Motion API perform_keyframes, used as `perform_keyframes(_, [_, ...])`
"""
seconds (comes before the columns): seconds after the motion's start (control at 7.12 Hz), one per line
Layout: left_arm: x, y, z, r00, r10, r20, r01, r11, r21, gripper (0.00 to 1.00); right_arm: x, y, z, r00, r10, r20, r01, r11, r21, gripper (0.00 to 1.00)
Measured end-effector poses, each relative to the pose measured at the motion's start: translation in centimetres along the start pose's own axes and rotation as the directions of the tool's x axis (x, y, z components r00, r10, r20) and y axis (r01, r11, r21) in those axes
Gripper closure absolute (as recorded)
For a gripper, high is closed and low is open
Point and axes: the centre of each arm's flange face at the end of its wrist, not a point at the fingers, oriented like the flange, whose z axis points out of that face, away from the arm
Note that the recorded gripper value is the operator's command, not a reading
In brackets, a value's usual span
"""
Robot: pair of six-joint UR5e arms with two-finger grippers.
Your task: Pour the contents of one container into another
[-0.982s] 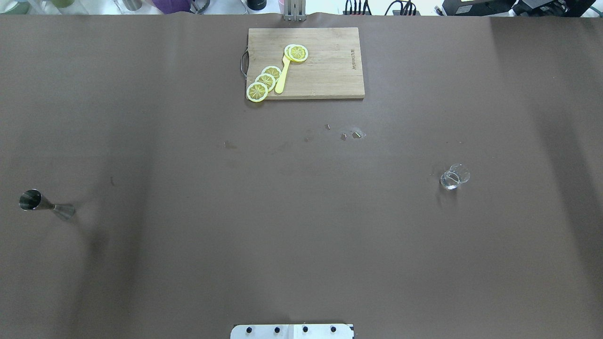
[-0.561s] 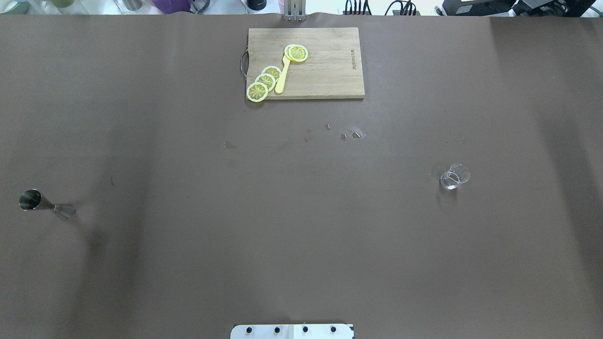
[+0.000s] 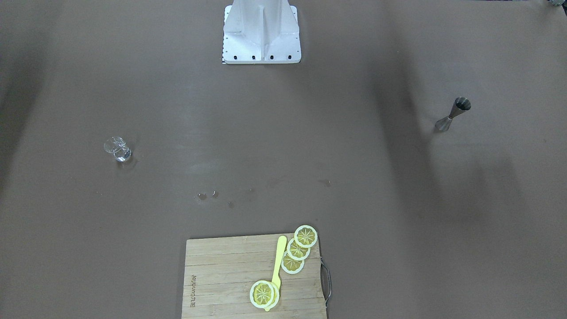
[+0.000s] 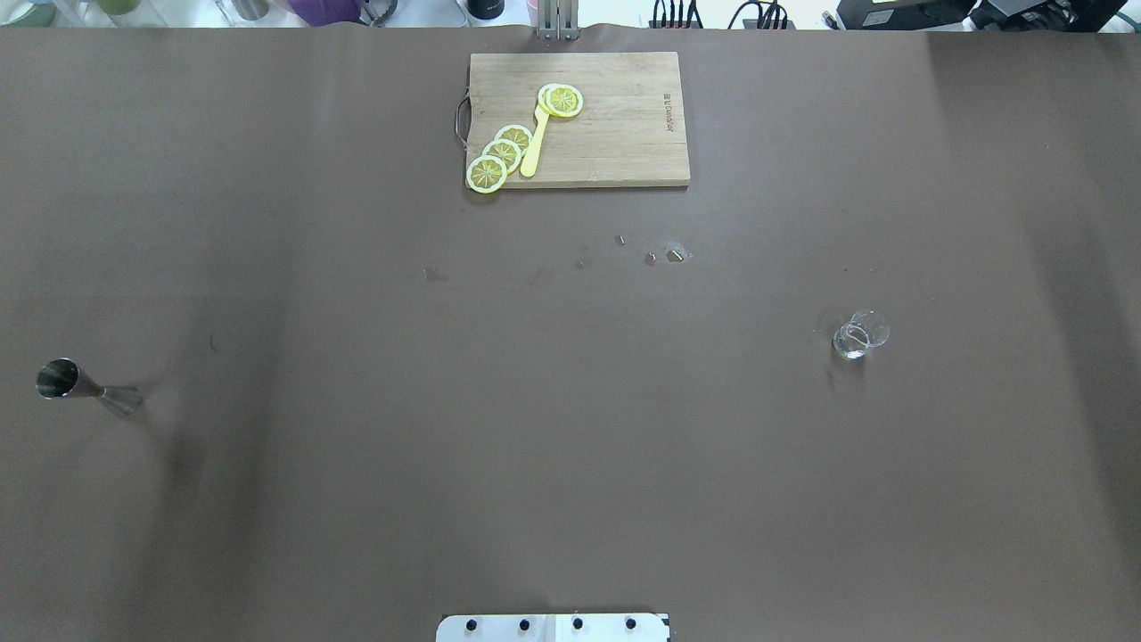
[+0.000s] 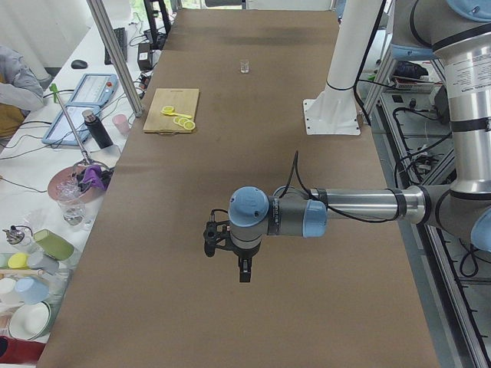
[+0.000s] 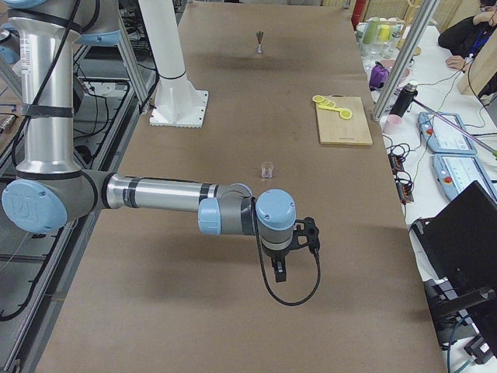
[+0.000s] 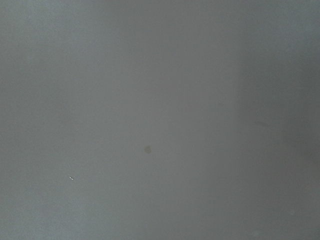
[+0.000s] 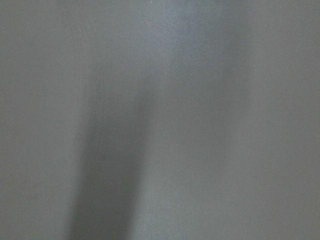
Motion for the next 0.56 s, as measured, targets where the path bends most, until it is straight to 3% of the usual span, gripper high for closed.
perform_keyframes(0.56, [0.0, 0.0, 0.0, 1.0, -0.001, 0.0, 0.001, 1.0, -0.001, 0.01, -0.6, -2.1, -0.5, 1.0, 0.006, -0.019, -0.006, 1.0, 0.013, 0.0])
